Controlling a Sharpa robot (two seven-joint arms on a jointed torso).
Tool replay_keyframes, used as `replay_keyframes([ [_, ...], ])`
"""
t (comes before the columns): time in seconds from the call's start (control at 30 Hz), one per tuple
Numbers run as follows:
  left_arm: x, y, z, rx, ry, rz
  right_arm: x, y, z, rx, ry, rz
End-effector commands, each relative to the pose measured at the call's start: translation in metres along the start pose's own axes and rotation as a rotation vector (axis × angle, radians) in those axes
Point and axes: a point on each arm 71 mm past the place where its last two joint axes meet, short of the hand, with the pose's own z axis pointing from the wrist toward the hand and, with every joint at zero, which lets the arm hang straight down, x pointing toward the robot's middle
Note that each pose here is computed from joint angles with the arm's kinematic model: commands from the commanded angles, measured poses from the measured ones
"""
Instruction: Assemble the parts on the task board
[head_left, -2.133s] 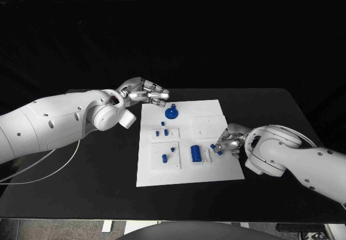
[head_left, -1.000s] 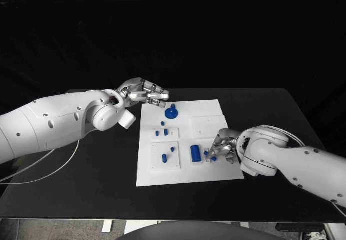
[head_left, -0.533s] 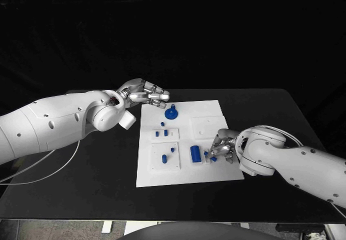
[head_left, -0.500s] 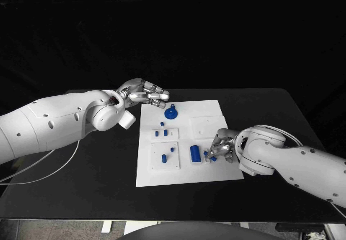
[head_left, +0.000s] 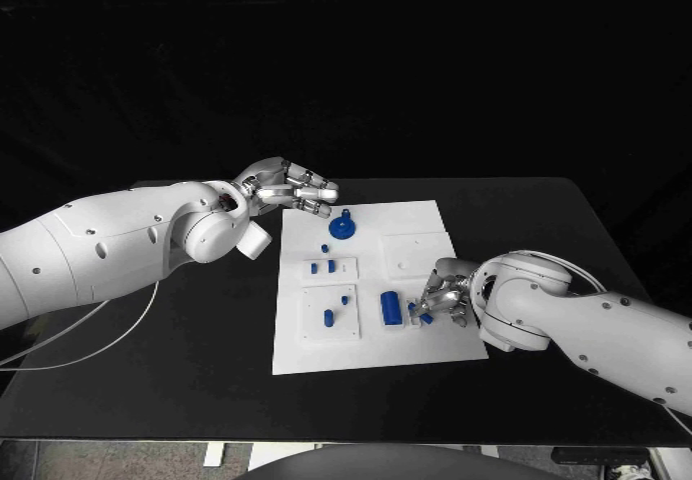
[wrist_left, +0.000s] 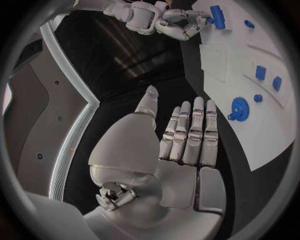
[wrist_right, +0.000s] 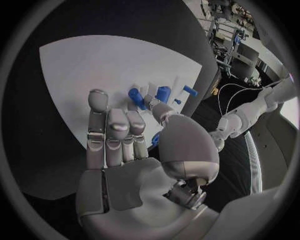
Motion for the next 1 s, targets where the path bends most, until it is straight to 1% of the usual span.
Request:
replay_keyframes([
  [0.03,0.0018,-0.0013,0.0003,0.007,0.016,-0.003,0.0037,-0.0017,0.0008,0.005,0.009,-0.021],
  [1.0,0.0016,-0.0006,0.0001,0.0,0.018,-0.002,0.0013,-0.0027,-0.0015,-0.006,-0.019,-0.009],
])
